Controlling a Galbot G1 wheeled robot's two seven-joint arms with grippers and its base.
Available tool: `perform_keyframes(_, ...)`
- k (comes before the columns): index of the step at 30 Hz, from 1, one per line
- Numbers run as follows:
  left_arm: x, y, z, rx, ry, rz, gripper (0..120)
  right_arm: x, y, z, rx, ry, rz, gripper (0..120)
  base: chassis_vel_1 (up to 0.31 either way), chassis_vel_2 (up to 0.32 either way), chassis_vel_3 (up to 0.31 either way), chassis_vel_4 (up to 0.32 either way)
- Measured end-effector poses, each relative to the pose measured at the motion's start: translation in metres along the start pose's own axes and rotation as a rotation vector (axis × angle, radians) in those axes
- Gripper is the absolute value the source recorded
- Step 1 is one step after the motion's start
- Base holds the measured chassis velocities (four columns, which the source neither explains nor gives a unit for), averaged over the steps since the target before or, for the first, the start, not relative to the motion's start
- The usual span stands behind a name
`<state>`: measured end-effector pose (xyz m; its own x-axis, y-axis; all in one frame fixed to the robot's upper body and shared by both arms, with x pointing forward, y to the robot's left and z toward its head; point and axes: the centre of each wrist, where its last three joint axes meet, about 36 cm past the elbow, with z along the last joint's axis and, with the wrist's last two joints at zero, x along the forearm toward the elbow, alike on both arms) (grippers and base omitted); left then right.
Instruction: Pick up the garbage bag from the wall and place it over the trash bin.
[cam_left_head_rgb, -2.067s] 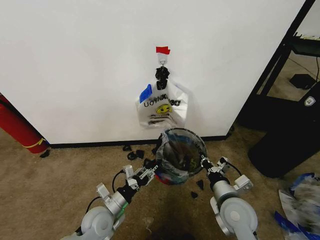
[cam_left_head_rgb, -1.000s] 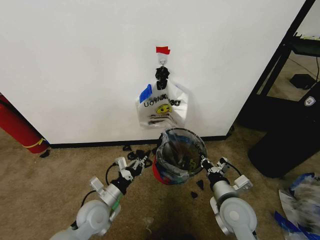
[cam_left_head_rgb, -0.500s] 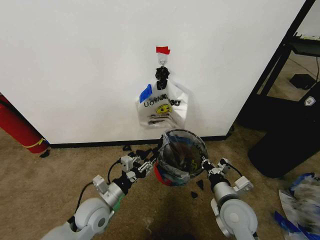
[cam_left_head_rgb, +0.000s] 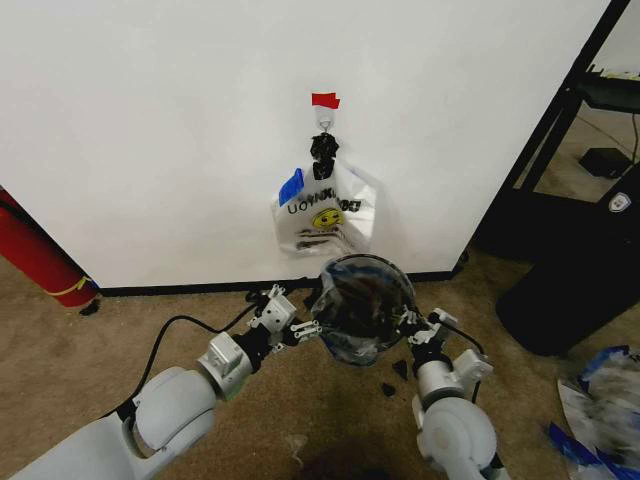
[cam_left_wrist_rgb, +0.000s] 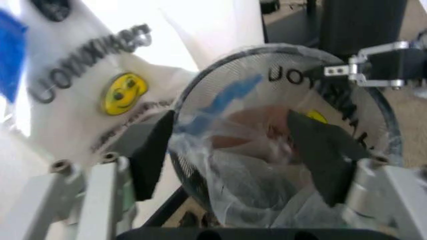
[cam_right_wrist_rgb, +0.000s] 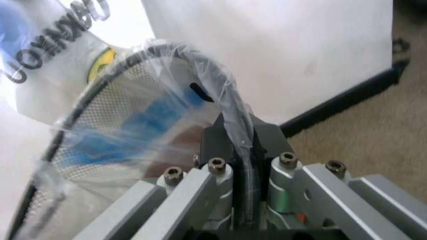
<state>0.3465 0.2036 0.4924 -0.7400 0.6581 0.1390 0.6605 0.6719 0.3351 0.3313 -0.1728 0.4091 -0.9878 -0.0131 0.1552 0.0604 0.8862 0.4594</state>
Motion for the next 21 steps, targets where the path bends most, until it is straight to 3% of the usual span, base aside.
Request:
perform_keyframes(1,-0.005,-0.002,0.0,-0.013,0.012,0.013,57,0.0,0.001,0.001,0.011,-0.004,-0.006,1,0.0,0.0,0.0,0.0)
perform_keyframes(10,-0.043,-0.017,0.012,-0.046,0.102,0.047,30,0.001,0.003,0.003,0.027,-0.013,-0.026,1,0.0,0.0,0.0,0.0)
perform_keyframes(16,-0.044,-0.01,0.012,-0.113,0.146,-0.045,29,0.0,0.0,0.002,0.023,-0.011,-0.032,1,0.0,0.0,0.0,0.0)
perform_keyframes(21,-0.042,-0.009,0.011,-0.147,0.162,-0.065,29,-0.001,0.001,0.003,0.015,-0.007,-0.035,1,0.0,0.0,0.0,0.0)
